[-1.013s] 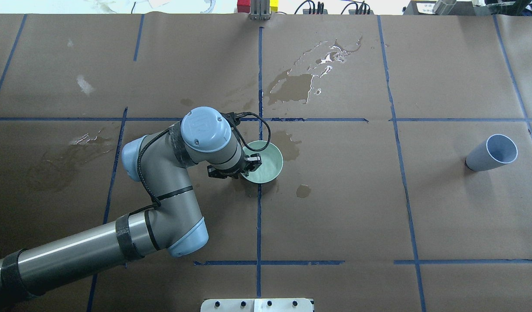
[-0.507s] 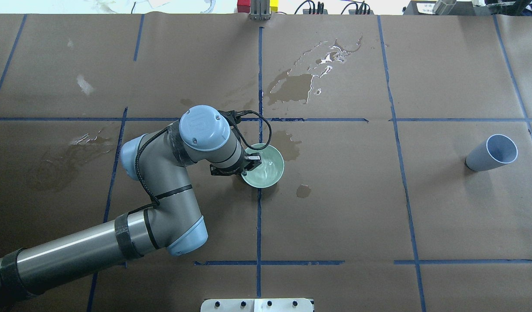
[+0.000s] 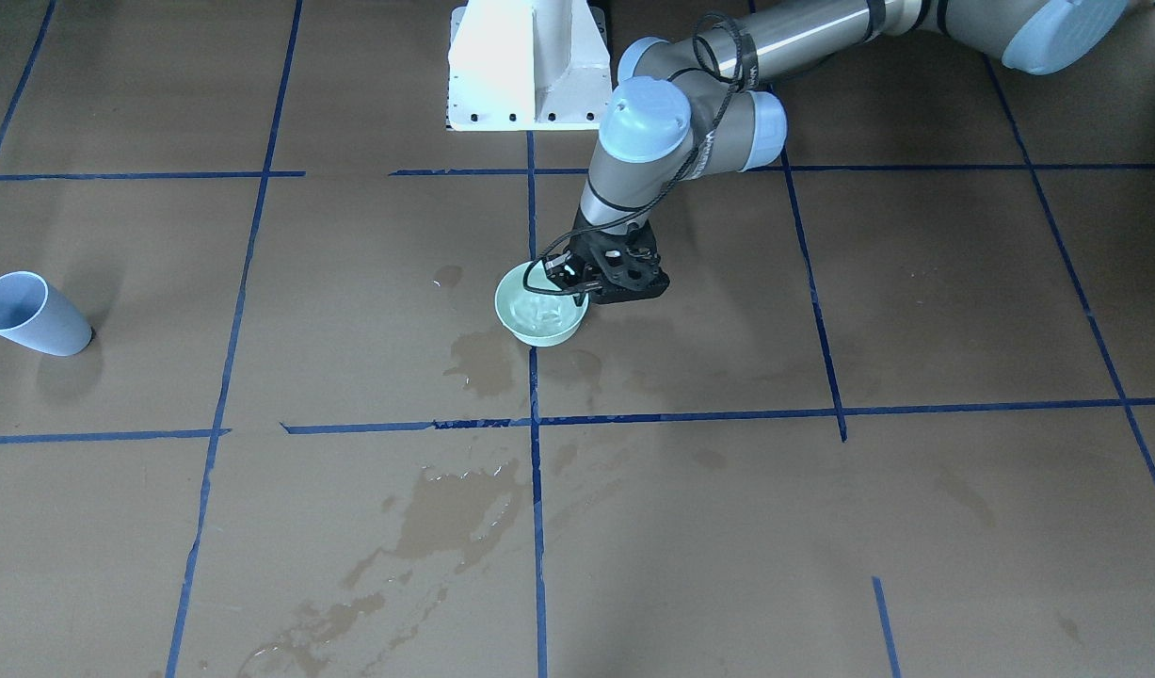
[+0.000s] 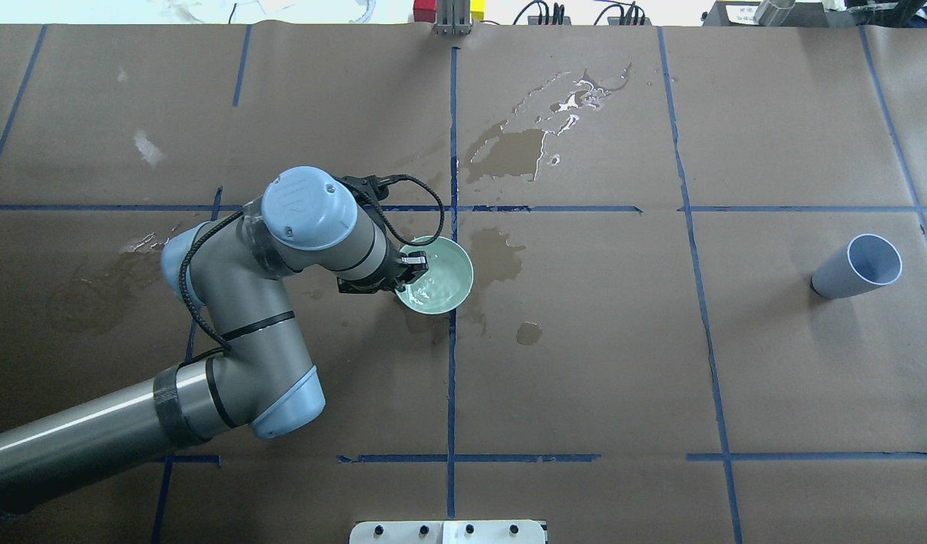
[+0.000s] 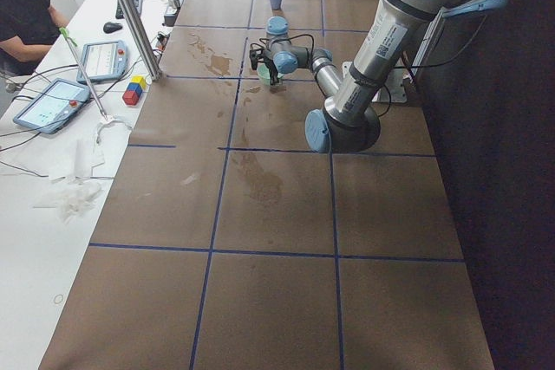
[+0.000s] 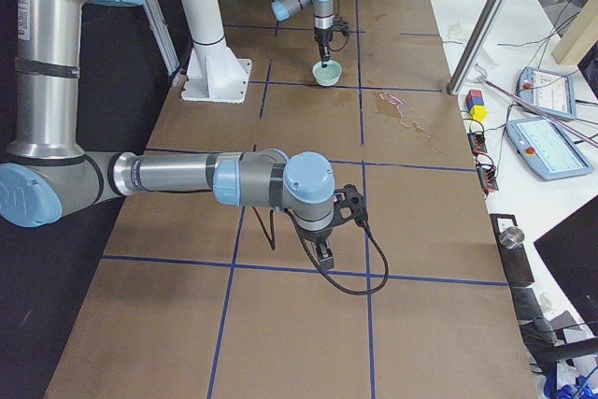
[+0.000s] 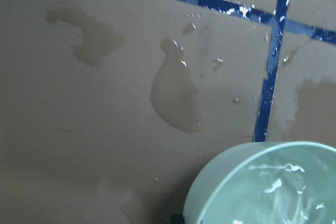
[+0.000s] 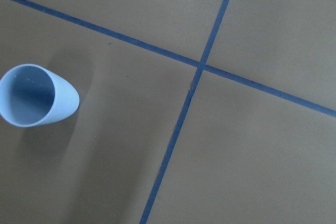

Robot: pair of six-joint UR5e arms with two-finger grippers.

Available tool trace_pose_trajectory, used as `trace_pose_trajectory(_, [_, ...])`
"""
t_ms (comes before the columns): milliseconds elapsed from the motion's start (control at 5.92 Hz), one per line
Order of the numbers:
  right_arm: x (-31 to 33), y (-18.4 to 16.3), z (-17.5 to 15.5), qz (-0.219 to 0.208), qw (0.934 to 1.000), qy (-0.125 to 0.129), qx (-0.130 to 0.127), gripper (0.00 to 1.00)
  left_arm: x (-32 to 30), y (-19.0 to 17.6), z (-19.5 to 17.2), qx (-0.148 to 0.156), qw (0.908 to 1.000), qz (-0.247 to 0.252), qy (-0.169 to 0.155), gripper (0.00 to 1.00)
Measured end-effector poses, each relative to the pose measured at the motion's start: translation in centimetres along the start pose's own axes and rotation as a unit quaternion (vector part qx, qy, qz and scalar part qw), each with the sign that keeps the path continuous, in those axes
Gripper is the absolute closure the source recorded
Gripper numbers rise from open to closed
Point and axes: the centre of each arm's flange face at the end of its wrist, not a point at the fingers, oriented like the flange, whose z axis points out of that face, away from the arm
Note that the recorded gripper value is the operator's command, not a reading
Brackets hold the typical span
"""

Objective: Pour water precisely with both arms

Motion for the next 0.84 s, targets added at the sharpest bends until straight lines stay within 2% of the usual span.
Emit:
trace_pose_trajectory(338, [-0.2, 0.2, -0.1, 0.0, 1.0, 0.0, 0.001, 0.0, -3.9, -0.5, -2.3, 0.007, 0.9997, 0.022, 0.006, 1.0])
trace_pose_trajectory(844, [-0.5, 0.6, -0.2, 0.001, 1.0, 0.0, 0.001, 0.0, -12.2, -3.6, -4.5, -0.017, 0.9988, 0.045, 0.012, 1.0])
